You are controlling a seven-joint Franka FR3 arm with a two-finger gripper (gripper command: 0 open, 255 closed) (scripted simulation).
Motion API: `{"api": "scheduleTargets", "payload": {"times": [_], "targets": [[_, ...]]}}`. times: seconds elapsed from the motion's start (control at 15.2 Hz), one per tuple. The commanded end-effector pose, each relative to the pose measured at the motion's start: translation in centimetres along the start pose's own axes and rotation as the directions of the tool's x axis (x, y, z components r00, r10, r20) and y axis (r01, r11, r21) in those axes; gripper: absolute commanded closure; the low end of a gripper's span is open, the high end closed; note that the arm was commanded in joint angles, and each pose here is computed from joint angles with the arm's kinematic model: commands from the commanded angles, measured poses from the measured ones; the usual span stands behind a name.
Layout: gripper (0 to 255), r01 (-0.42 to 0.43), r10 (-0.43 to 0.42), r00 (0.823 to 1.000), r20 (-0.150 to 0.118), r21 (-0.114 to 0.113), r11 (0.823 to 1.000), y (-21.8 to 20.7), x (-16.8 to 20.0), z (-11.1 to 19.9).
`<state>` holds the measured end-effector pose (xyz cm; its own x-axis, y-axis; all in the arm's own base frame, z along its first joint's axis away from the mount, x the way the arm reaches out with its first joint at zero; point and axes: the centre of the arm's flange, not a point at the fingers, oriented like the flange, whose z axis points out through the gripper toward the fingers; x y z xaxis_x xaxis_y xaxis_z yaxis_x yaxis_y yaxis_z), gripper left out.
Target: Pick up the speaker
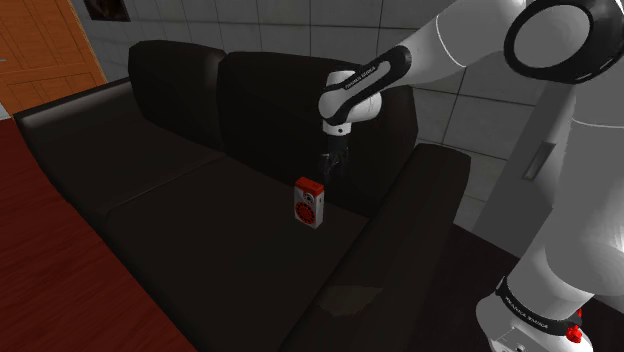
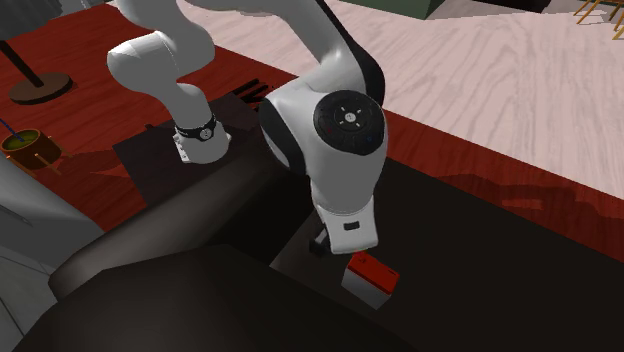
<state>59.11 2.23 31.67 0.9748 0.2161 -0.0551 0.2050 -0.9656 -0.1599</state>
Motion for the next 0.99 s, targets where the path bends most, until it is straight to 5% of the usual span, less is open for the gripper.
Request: {"api": "scheduleTargets", "payload": {"times": [0.0,0.26,0.92], "targets": [[0,0.004,-0.004,1.0,0.001,0.004,1.0,0.5,2.0,1.7],[0,0.012,-0.012,1.0,0.004,0.012,1.0,1.3,6.0,5.1],[0,0.012,-0.012,1.0,0.004,0.012,1.0,1.9,6.2,9.0]]}}
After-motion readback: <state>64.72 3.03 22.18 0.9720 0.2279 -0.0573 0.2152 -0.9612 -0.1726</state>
